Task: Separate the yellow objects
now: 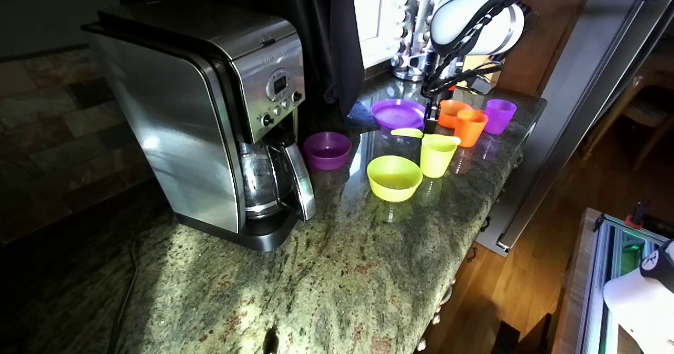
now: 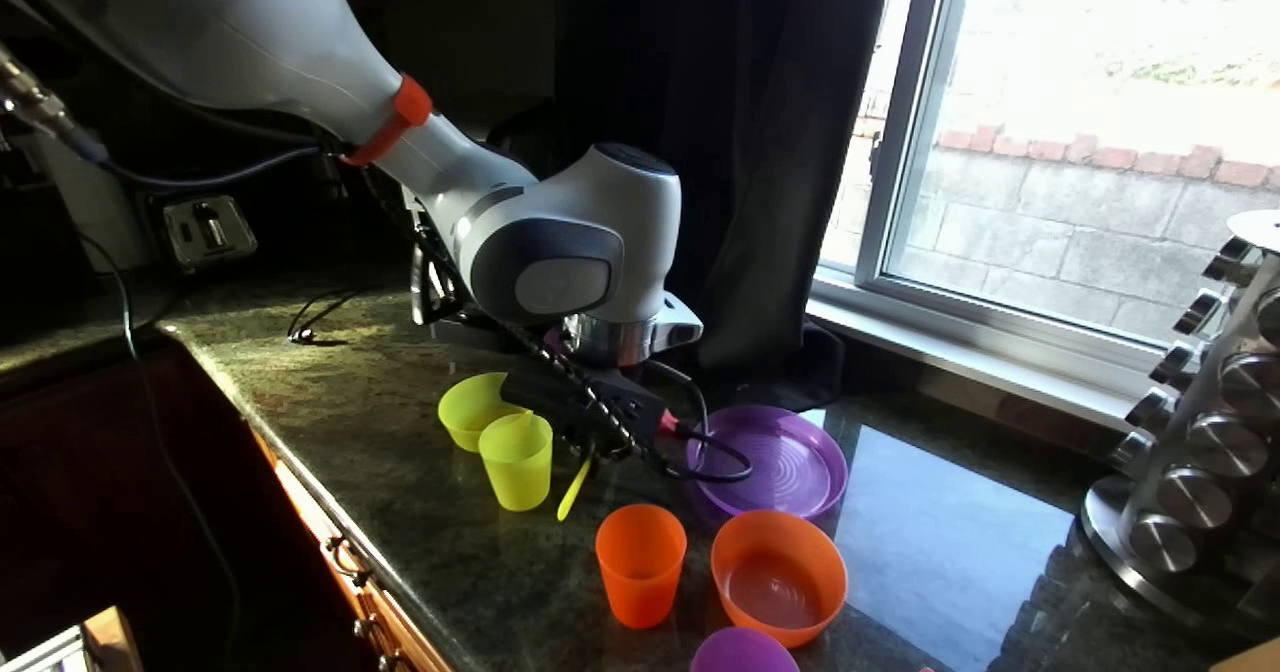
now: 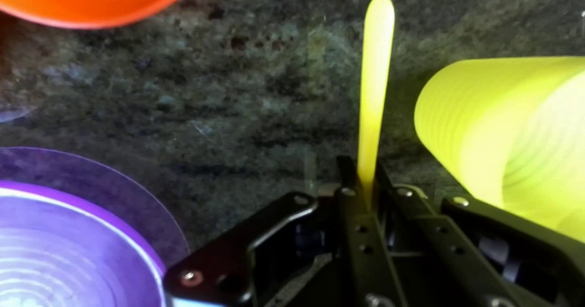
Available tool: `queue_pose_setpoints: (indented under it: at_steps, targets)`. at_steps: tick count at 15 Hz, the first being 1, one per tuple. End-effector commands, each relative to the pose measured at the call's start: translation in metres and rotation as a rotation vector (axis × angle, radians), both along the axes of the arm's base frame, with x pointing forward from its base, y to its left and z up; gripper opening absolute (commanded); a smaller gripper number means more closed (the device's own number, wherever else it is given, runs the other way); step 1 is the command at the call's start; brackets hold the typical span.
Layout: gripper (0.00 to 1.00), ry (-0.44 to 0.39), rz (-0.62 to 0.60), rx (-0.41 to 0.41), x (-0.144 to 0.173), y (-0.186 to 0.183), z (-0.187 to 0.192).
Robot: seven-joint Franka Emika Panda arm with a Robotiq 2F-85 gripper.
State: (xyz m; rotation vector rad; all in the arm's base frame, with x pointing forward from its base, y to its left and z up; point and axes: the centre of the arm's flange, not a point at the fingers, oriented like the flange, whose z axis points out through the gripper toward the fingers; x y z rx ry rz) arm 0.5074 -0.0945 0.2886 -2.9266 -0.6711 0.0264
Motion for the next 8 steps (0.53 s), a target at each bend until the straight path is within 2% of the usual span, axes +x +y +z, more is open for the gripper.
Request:
queue_pose_setpoints:
  at_steps: [1, 2, 8]
  targets:
    - [0.34, 0.047, 0.007, 0.002, 0.002, 0.000, -0.005]
    - [0.38, 0.048, 0.005, 0.005, 0.001, -0.001, -0.005]
    - [0.84, 0.042, 0.012, 0.010, 0.008, 0.016, -0.006]
